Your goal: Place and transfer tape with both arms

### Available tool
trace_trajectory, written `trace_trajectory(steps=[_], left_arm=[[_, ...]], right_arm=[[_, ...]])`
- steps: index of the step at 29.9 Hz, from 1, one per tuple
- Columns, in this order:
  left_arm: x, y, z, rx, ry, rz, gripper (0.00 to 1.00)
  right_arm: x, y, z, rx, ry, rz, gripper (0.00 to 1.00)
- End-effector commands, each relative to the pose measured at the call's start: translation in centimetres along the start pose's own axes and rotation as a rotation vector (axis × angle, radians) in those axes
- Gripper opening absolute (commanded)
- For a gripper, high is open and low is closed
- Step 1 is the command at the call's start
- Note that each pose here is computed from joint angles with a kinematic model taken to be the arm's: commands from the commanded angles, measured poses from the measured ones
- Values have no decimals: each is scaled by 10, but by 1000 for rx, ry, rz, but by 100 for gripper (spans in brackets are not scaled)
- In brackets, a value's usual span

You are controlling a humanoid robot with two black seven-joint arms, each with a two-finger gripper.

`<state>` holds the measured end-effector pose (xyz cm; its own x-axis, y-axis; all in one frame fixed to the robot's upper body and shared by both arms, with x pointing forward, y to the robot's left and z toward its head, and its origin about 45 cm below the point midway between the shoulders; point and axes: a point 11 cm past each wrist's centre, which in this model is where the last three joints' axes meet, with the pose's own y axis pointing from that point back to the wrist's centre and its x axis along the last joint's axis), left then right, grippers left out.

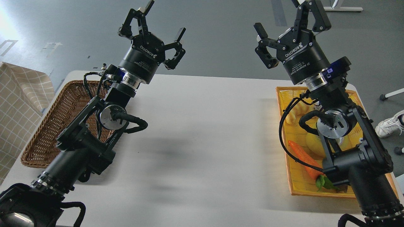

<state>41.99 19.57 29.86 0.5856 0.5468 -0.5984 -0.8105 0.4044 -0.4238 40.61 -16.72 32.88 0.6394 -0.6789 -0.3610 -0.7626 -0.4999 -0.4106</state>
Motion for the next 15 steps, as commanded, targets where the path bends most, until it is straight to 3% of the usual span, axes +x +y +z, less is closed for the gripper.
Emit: trace_trajectory(steps=[1, 15], left_arm=[[0, 1, -1, 1, 2, -1, 98], [1, 2, -1, -1, 3, 2, 98]], right_arm=[[1, 1, 2, -4, -2, 4, 100], [0, 1, 0, 0, -1, 1, 100]])
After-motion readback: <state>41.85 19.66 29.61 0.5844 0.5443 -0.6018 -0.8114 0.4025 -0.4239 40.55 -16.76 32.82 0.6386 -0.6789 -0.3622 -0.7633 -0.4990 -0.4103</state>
